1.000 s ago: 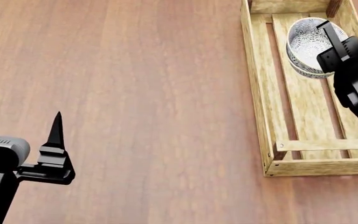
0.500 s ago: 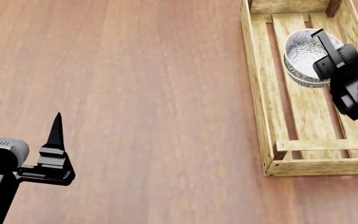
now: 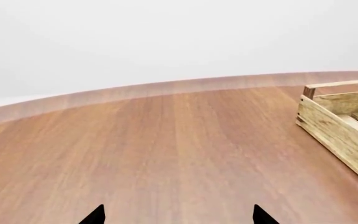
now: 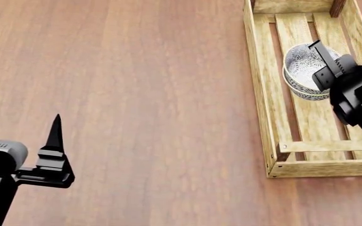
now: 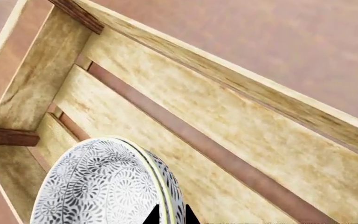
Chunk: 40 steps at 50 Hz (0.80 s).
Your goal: Stack the right bowl on the left bowl and place them in the tray.
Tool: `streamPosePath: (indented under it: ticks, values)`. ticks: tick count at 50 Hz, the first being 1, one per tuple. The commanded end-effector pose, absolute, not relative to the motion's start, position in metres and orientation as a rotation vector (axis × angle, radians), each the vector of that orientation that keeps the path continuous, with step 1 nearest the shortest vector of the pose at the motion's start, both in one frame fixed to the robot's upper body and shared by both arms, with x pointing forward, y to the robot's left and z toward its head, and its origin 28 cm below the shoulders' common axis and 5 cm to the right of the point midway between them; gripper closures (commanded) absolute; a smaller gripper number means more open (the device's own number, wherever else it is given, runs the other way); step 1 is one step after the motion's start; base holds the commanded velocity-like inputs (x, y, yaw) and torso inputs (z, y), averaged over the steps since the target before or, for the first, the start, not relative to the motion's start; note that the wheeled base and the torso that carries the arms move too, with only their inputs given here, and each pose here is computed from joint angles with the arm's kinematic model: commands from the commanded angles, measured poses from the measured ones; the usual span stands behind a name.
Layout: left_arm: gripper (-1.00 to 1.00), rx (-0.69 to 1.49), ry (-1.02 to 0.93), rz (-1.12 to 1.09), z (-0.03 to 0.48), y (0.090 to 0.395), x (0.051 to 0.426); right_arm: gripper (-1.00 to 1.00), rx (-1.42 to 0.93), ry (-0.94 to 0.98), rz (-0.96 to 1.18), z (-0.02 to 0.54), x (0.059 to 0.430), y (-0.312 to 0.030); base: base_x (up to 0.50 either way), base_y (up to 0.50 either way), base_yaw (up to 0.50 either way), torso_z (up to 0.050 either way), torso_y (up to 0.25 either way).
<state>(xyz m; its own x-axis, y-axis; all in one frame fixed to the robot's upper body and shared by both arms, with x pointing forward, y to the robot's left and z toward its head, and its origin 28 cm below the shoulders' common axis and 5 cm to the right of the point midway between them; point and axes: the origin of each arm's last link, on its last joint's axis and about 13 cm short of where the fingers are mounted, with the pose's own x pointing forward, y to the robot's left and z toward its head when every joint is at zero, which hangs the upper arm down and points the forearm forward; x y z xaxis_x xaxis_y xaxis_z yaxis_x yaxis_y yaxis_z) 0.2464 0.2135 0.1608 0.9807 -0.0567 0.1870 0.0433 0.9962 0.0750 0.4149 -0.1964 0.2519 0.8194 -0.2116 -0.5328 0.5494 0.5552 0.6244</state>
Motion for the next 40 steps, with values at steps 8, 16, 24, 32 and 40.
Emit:
streamPosePath:
  ticks: [8,16,24,32,40]
  values:
    - [-1.00,0.070,-0.194,-0.049,0.1615,0.2142,0.2450,1.00,0.854,0.424,-0.509,0.2534,0.4154,-0.1981,0.00,0.00,0.00,0.000,0.000]
    - [-1.00,0.070,-0.194,-0.049,0.1613,0.2139,0.2450,1.00,0.851,0.440,-0.517,0.2517,0.4149,-0.1983,0.00,0.00,0.00,0.000,0.001]
    - [-1.00,0.069,-0.194,-0.049,0.1607,0.2139,0.2449,1.00,0.853,0.452,-0.523,0.2504,0.4143,-0.1988,0.00,0.00,0.00,0.000,0.000]
    - [-1.00,0.069,-0.196,-0.046,0.1609,0.2143,0.2441,1.00,0.844,0.463,-0.516,0.2497,0.4142,-0.1973,0.00,0.00,0.00,0.000,0.001]
    - [-1.00,0.067,-0.194,-0.044,0.1599,0.2148,0.2438,-1.00,0.838,0.480,-0.510,0.2487,0.4135,-0.1965,0.00,0.00,0.00,0.000,0.000]
